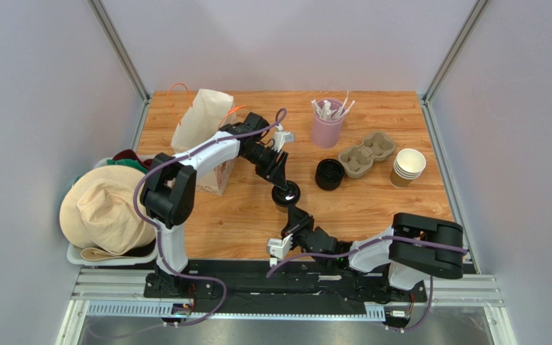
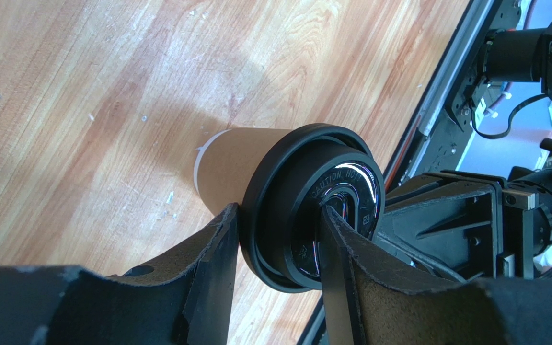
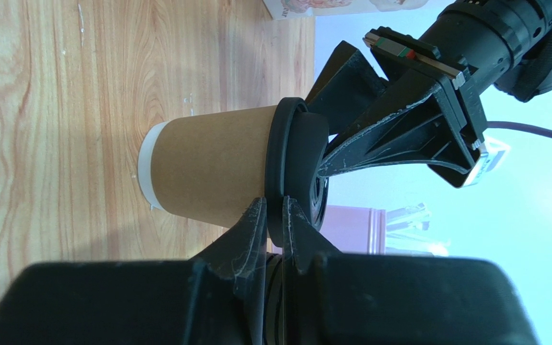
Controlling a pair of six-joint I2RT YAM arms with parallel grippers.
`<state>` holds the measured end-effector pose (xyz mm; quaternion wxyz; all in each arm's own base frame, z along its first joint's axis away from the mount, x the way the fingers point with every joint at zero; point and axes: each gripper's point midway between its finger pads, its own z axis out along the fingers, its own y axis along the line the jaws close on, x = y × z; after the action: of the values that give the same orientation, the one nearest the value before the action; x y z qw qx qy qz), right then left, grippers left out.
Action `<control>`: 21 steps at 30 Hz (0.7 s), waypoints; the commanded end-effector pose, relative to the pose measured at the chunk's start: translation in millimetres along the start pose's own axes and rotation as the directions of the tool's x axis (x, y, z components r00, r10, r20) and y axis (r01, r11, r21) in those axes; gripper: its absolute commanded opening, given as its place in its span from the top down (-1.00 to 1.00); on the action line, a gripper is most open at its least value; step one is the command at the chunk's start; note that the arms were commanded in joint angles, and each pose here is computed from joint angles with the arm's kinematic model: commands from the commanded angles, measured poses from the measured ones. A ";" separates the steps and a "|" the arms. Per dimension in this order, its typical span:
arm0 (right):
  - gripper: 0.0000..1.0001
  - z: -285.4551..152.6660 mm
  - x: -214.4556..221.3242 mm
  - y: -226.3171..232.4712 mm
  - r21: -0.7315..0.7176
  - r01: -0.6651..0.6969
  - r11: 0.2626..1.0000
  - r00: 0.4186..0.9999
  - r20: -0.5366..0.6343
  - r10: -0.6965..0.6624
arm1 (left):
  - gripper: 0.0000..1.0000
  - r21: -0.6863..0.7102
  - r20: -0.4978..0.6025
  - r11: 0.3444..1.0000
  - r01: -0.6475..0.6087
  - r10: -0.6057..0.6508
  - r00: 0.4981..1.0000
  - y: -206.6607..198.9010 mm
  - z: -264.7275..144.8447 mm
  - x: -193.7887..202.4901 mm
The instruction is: Pack the takeout coffee
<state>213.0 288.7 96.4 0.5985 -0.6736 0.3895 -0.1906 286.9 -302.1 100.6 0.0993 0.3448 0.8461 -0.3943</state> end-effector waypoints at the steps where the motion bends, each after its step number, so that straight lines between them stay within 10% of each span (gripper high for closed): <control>1: 0.83 -2.9 6.6 39.8 -0.181 -0.040 0.983 0.999 -0.023 0.036 | 0.00 -0.176 -0.060 0.984 -0.040 0.029 0.998 41.7 4.8 18.2; 21: 0.82 -25.0 18.4 110.6 -0.594 -0.152 0.790 0.986 -0.151 0.077 | 0.00 -0.199 -0.088 0.980 -0.029 0.012 0.996 49.4 8.1 25.2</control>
<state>219.8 303.6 91.7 0.5333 -0.6943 0.4641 -0.1344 291.6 -299.5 100.0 0.1118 0.3540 0.8456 -0.3837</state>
